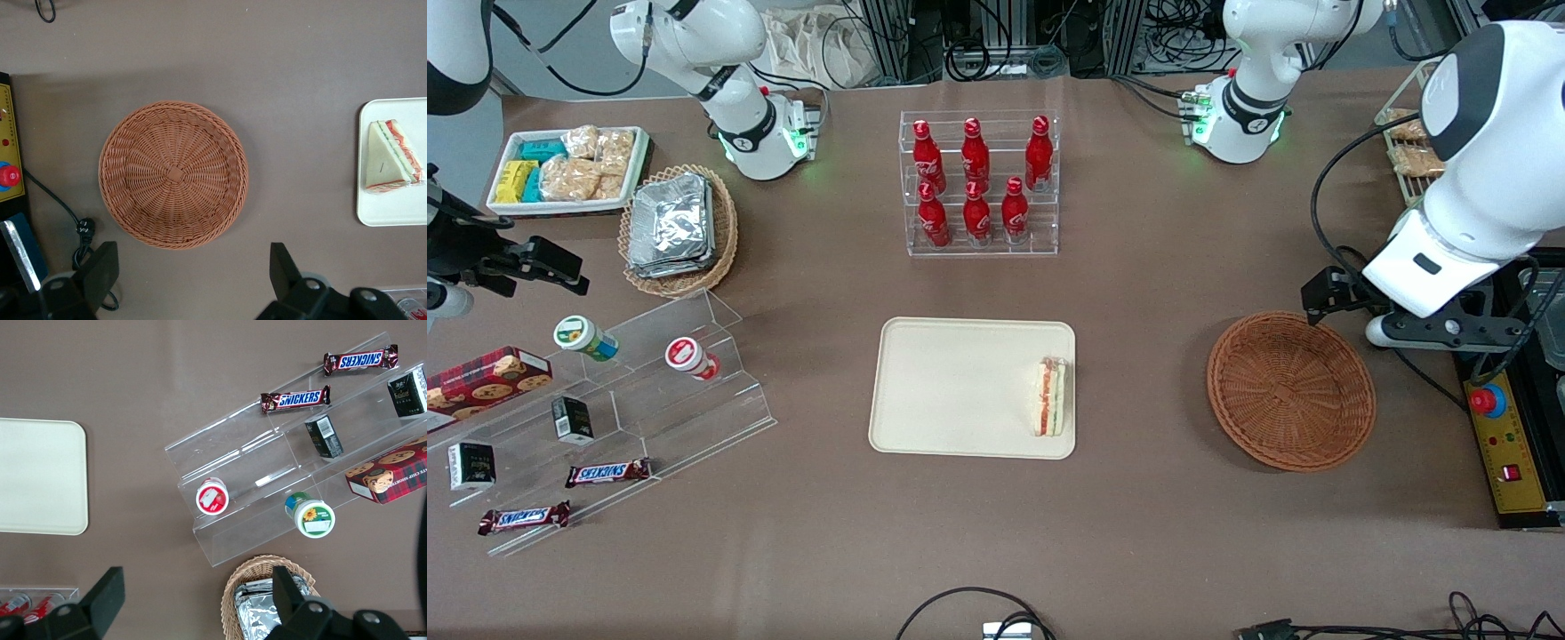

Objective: Place sandwich from basket to tray

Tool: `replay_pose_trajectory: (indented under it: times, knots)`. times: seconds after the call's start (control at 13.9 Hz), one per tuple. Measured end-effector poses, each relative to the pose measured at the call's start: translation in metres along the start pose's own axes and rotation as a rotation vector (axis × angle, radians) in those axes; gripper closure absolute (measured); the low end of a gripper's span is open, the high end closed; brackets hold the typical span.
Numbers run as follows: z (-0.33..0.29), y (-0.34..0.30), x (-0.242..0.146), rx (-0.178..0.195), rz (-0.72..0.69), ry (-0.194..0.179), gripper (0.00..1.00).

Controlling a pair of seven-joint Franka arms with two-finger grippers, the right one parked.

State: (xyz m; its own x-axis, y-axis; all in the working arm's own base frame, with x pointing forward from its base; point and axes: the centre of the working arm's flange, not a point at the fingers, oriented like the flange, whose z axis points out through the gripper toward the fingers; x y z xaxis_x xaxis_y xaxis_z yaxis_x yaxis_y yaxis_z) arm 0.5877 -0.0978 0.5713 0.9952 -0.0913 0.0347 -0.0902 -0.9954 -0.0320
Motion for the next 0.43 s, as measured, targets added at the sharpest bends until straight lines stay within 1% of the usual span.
replay_pose_trajectory:
  times: [0.22,0.43]
  knots:
    - [-0.003,-0.011,-0.005,0.006,-0.007,-0.026,0.00]
    - [-0.006,-0.026,-0.008,0.010,-0.014,-0.031,0.00]
